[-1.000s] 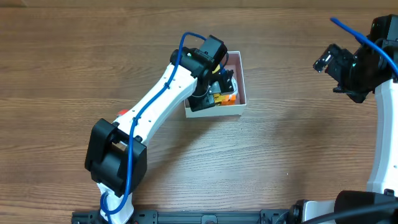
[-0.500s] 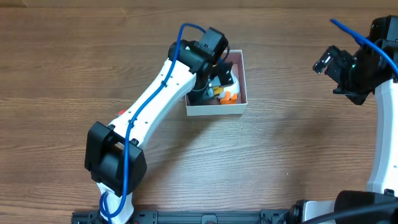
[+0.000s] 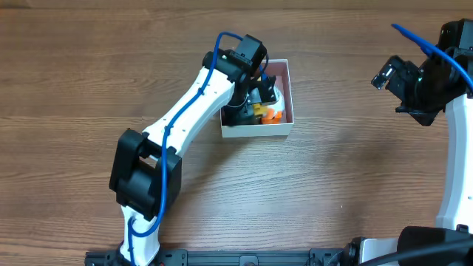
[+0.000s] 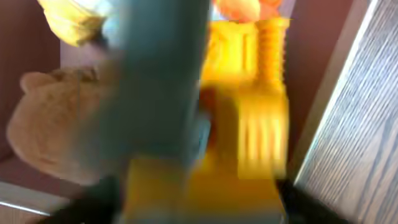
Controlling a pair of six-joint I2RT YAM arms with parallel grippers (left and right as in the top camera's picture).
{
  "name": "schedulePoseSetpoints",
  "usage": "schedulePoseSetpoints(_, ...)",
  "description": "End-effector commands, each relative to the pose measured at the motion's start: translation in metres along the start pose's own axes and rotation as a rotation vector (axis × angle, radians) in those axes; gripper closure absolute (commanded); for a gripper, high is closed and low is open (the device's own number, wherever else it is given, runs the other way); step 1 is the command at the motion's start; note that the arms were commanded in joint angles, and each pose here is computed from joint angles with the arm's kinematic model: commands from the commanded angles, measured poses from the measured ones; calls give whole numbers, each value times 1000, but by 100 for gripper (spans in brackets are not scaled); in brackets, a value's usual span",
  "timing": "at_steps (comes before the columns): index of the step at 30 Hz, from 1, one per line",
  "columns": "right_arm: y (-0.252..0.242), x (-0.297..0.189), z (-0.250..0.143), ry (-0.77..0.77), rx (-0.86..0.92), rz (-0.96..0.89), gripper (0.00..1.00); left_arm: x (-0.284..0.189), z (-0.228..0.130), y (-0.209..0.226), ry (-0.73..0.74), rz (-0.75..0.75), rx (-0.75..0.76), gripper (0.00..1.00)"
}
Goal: Pack container
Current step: 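Move the excavator right and lower it into the box, releasing, then move the left gripper back and grasp the red ball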
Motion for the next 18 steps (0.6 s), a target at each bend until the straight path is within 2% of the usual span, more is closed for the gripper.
schedulePoseSetpoints(1, 1, -1, 1, -5, -5, 6, 0, -3, -3, -3, 6, -18, -9, 0)
schedulePoseSetpoints(5, 1, -1, 1, -6, -6, 7, 0, -16, -6, -4, 27, -25, -63, 0)
schedulePoseSetpoints(10, 0, -1, -1, 0, -5, 5, 0, -61, 1, 0, 12, -15, -196, 0)
schedulePoseSetpoints(11, 0, -1, -2, 4, -4, 3, 0, -74, -4, -4, 30, -27, -202, 7)
schedulePoseSetpoints(12, 0, -1, -2, 7, -4, 3, 0, -88, -6, -5, 35, -29, -204, 22)
schedulePoseSetpoints(13, 0, -1, -3, 11, -3, 1, 0, -104, -9, -6, 37, -29, -233, 23)
schedulePoseSetpoints(15, -1, -1, -4, 17, -2, -1, 0, -131, -14, -7, 20, -13, -304, 20)
schedulePoseSetpoints(18, -2, -1, -7, 28, 0, -4, 0, -184, -37, 3, -48, 129, -442, 14)
Point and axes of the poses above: each gripper's point midway between its finger pads, its own x axis out along the fingers, its own y axis along the line the jaws close on, z = x × y, the point moved 2 cm from there along -x, back along the fingers, and after that the axes turned 7 degrees about -x, right-handed, at the moved point
